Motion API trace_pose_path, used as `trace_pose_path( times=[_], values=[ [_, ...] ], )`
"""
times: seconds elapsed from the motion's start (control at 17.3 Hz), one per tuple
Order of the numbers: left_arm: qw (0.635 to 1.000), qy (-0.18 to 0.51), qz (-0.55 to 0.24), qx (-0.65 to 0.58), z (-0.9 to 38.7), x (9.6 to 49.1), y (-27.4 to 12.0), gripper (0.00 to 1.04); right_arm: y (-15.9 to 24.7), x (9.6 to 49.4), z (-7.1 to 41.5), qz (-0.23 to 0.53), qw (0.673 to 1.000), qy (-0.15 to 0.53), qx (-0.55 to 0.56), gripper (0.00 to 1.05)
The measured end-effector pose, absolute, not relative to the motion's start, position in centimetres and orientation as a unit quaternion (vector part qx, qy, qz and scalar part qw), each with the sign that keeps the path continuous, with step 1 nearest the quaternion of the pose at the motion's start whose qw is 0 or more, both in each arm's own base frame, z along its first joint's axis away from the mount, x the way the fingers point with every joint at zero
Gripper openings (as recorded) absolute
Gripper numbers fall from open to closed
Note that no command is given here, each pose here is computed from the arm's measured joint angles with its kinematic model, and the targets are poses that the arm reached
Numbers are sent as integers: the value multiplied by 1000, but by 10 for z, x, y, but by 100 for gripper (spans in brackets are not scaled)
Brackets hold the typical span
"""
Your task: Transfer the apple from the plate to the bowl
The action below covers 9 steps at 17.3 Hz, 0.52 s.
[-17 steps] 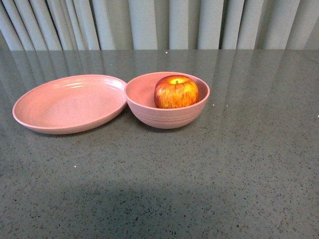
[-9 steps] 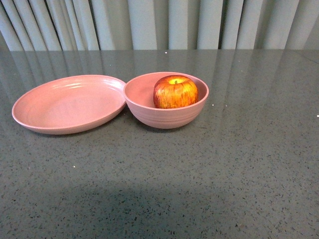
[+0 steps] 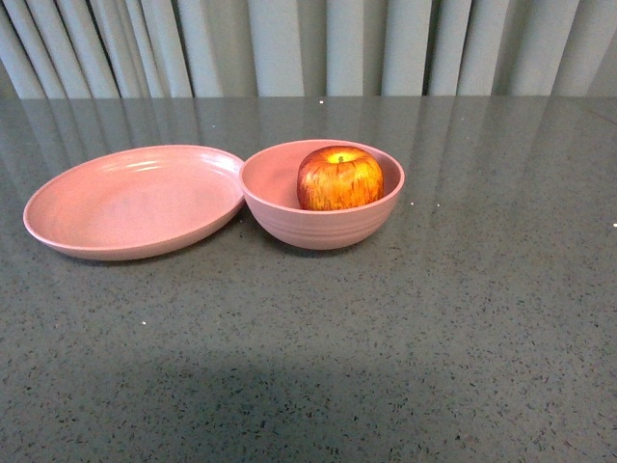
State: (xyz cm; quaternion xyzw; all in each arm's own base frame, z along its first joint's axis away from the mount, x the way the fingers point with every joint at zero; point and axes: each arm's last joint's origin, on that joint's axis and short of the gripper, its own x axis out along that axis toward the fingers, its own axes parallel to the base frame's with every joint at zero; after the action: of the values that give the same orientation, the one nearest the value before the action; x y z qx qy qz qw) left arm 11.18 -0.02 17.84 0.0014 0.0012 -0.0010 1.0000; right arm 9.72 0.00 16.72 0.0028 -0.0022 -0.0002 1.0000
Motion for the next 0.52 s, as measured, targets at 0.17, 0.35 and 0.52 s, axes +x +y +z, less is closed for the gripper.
trace_pose_path(
  times=[0.17, 0.35, 0.52],
  values=[
    [1000, -1, -1, 1, 177, 110, 0, 1, 0, 97, 167, 0, 1000, -2, 3, 98],
    [1000, -1, -1, 1, 176, 109, 0, 1, 0, 97, 167, 0, 1000, -2, 3, 98],
    [1000, 10, -1, 1, 167, 103, 0, 1, 0, 97, 167, 0, 1000, -2, 3, 98]
  ],
)
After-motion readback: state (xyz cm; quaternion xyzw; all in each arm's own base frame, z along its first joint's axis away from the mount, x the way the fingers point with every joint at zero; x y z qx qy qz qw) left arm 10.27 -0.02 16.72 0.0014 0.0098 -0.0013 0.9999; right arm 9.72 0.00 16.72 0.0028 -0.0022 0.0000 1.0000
